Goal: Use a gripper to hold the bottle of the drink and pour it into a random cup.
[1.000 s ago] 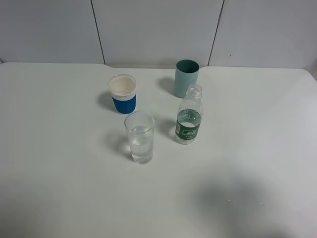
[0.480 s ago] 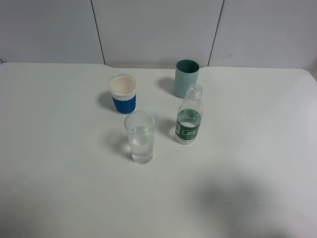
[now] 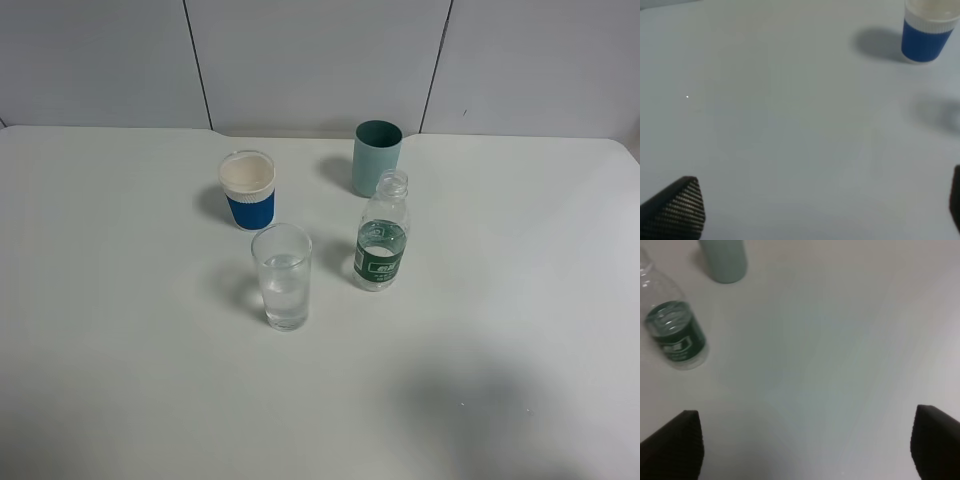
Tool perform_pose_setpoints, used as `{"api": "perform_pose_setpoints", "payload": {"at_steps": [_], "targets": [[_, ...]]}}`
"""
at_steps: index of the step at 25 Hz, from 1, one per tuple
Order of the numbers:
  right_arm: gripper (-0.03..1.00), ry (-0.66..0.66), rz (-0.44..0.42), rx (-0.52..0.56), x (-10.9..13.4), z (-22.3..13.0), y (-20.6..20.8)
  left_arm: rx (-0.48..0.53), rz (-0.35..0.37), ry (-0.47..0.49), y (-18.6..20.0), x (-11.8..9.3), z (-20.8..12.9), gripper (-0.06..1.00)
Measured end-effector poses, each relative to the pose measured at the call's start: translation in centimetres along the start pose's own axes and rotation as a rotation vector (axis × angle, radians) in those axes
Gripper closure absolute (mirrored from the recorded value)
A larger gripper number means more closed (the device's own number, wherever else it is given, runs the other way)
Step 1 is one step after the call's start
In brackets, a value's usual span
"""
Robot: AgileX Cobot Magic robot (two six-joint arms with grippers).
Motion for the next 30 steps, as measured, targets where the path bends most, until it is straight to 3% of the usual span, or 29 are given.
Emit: {"api": "perform_pose_setpoints", "payload": {"at_steps": [4,8,30], "targets": [[0.15,-0.048,-0.091,0.003,-0.61,-0.06,0.06,0.000,0.000,0.000,0.00,0.00,0.00,-0.05],[0.15,-0.068,-0.128,0.005,-0.86,-0.09,0.10,0.000,0.000,0.000,0.00,0.00,0.00,-0.05],[0.15,-0.070,-0.134,0.005,-0.89,-0.09,0.11,0.000,0.000,0.000,0.00,0.00,0.00,-0.05]]}}
Point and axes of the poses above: a point on each arm's last joint axis where the gripper is mounted, y pointing back along that axis away from the gripper, x along the wrist's bending axis when the last joint is at zero, z = x × y, the point moved 7 cm from there along -y, pointing out along that axis toward the gripper, and after that the axes turned 3 degrees about y, right-handed, at the moved point
